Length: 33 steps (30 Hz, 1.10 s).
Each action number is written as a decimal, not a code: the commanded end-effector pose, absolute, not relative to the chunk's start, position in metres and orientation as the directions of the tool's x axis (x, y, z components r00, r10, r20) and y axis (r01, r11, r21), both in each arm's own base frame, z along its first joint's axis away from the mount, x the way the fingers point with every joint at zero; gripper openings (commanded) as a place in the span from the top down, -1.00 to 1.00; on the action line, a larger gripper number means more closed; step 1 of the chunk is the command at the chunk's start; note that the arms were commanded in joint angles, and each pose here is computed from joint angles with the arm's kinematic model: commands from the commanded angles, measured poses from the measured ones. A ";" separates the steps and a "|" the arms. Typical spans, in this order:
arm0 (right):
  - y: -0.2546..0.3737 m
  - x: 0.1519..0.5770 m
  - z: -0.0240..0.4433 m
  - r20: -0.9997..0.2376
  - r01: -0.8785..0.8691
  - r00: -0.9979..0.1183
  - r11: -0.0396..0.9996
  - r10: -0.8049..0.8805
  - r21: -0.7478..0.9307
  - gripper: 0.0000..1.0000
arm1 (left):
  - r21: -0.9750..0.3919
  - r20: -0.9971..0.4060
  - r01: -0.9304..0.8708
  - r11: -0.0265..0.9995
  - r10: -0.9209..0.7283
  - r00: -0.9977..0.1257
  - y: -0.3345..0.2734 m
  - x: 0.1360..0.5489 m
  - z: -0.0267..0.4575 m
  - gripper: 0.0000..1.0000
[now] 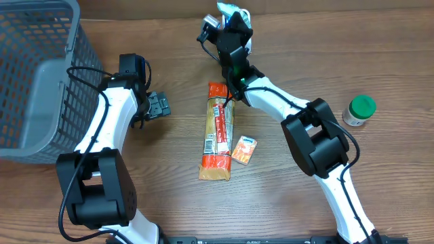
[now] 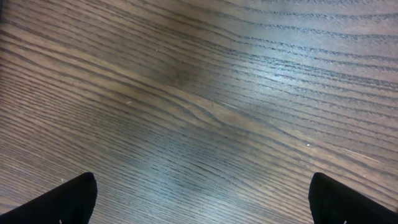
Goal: Scan the item barcode
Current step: 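Hold the wipes pack in front of the white scanner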
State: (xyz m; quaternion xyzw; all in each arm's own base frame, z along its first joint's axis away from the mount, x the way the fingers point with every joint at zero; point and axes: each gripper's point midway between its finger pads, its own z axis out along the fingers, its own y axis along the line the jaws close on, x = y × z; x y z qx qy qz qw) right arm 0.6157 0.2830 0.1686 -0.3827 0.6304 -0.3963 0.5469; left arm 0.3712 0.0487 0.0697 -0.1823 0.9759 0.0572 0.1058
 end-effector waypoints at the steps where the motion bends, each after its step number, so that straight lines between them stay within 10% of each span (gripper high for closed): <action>1: 0.276 0.625 0.179 -0.413 -0.013 -0.093 0.415 -0.906 -0.910 0.93 | 0.065 -0.229 -0.367 0.928 -0.344 -0.911 0.049 0.371 0.071 -0.99; 33: 0.254 0.634 0.150 -0.596 -0.074 -0.165 0.612 -0.786 -0.787 0.93 | 0.065 -0.229 -0.367 0.928 -0.344 -0.911 0.049 0.371 0.071 -1.00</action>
